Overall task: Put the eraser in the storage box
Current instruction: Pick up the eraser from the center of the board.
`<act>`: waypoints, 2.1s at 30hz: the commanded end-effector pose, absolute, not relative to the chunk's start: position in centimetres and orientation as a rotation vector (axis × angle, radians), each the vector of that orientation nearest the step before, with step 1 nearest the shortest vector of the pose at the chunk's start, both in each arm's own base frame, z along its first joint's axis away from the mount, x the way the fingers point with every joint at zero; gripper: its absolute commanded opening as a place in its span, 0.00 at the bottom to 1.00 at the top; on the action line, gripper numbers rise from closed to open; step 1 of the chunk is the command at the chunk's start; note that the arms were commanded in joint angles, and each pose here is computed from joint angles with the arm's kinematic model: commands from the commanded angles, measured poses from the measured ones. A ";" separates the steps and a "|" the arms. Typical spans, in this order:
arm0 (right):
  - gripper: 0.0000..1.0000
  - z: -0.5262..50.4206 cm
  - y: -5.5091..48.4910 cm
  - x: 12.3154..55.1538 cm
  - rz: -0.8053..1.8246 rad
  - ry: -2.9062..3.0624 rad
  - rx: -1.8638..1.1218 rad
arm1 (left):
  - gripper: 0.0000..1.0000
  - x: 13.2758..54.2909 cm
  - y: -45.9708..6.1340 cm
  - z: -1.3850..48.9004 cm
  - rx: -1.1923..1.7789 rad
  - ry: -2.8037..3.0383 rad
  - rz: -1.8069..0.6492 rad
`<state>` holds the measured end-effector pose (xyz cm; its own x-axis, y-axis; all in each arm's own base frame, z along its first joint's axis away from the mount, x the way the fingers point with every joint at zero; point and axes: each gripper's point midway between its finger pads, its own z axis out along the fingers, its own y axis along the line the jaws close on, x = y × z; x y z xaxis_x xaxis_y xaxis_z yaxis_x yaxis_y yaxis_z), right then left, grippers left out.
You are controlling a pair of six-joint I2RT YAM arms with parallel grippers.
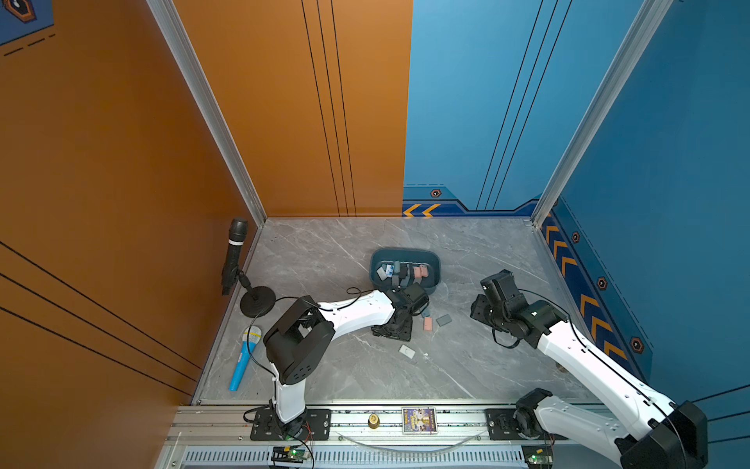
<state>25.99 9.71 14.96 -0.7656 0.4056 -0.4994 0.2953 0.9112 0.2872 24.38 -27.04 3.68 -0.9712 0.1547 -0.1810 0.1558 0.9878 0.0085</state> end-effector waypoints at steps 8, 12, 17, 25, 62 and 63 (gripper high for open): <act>0.49 14.5 9.0 25.8 0.225 2.499 0.537 | 0.65 24.6 -25.3 2.6 0.191 2.959 0.107; 0.49 14.4 9.0 25.8 0.223 2.500 0.536 | 0.64 24.6 -24.3 2.2 0.166 2.968 0.135; 0.49 14.5 9.0 25.9 0.224 2.500 0.537 | 0.62 24.8 -23.2 2.1 0.140 2.968 0.158; 0.49 14.4 9.1 26.0 0.229 2.503 0.538 | 0.56 25.3 -24.0 2.8 0.172 2.945 0.118; 0.49 14.1 9.3 25.9 0.254 2.503 0.549 | 0.22 26.3 -25.4 7.0 0.166 2.872 -0.144; 0.49 14.1 9.3 25.9 0.255 2.505 0.548 | 0.22 26.5 -25.4 7.5 0.165 2.862 -0.149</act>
